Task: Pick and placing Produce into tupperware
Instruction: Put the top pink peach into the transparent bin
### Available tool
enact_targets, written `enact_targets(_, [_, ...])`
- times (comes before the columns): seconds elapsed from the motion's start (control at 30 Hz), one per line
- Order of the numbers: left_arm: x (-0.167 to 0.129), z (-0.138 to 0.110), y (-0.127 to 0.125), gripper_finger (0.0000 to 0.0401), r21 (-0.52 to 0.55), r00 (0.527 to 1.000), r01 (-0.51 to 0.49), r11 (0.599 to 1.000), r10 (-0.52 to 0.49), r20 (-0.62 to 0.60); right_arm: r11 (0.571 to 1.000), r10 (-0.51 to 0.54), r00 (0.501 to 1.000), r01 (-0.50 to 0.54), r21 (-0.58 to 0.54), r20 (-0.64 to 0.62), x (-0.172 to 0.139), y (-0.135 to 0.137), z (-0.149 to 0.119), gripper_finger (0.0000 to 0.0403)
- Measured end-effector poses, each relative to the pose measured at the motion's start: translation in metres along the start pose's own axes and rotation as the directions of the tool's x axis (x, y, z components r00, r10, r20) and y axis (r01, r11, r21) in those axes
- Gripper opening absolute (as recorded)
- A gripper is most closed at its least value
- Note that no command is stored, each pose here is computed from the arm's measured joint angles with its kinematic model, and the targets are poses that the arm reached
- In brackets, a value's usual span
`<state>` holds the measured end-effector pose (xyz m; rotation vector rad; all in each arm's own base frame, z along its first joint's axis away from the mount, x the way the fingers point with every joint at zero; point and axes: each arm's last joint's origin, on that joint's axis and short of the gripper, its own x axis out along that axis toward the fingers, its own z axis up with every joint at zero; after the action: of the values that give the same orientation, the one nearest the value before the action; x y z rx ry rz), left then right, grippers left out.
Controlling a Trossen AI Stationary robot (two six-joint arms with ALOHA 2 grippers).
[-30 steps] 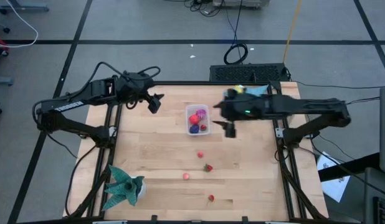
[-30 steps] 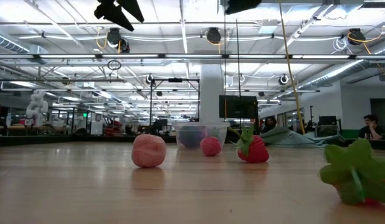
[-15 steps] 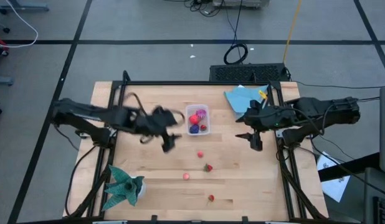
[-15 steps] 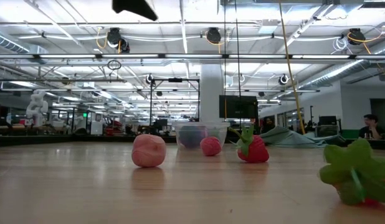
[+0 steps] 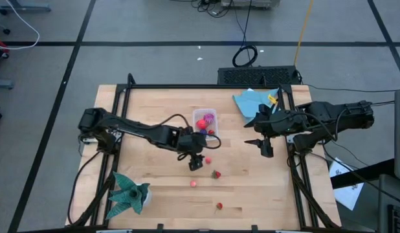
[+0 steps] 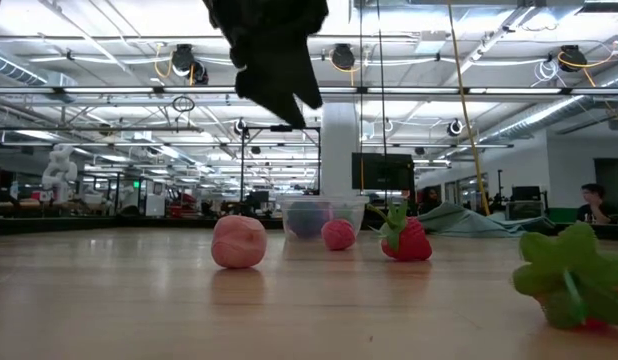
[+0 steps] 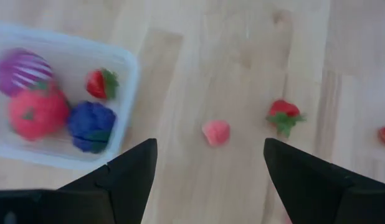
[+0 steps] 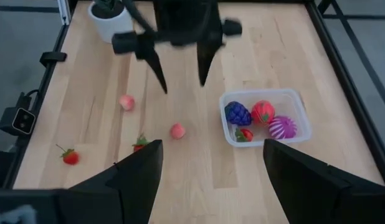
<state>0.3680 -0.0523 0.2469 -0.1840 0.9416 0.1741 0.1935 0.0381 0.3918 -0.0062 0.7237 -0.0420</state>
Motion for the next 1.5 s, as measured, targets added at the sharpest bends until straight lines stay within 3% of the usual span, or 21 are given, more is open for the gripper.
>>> enact_targets(0.23, [0.022,-0.006,-0.003,0.0296,-0.025,0.996,0.049,0.998,-0.051,-0.072,0.999,-0.006,0.999,0.008,-0.040,0.038,0.000,-0.003,0.004,0.0270])
enact_targets(0.47, [0.042,-0.007,-0.006,0.0296,-0.040,0.997,0.054,0.998,-0.056,-0.061,0.998,-0.027,0.996,0.031,-0.047,0.086,0.001,-0.009,0.010,0.0270])
enact_targets(0.87, [0.080,-0.017,0.001,0.0296,-0.024,0.993,-0.080,0.996,0.078,-0.091,0.999,-0.031,0.996,0.035,-0.040,0.086,0.001,-0.010,0.010,0.0270])
enact_targets(1.5, [0.089,-0.018,0.001,0.0296,-0.006,0.992,-0.105,0.994,0.104,-0.074,0.999,-0.030,0.996,0.034,-0.039,0.088,0.001,-0.010,0.010,0.0270])
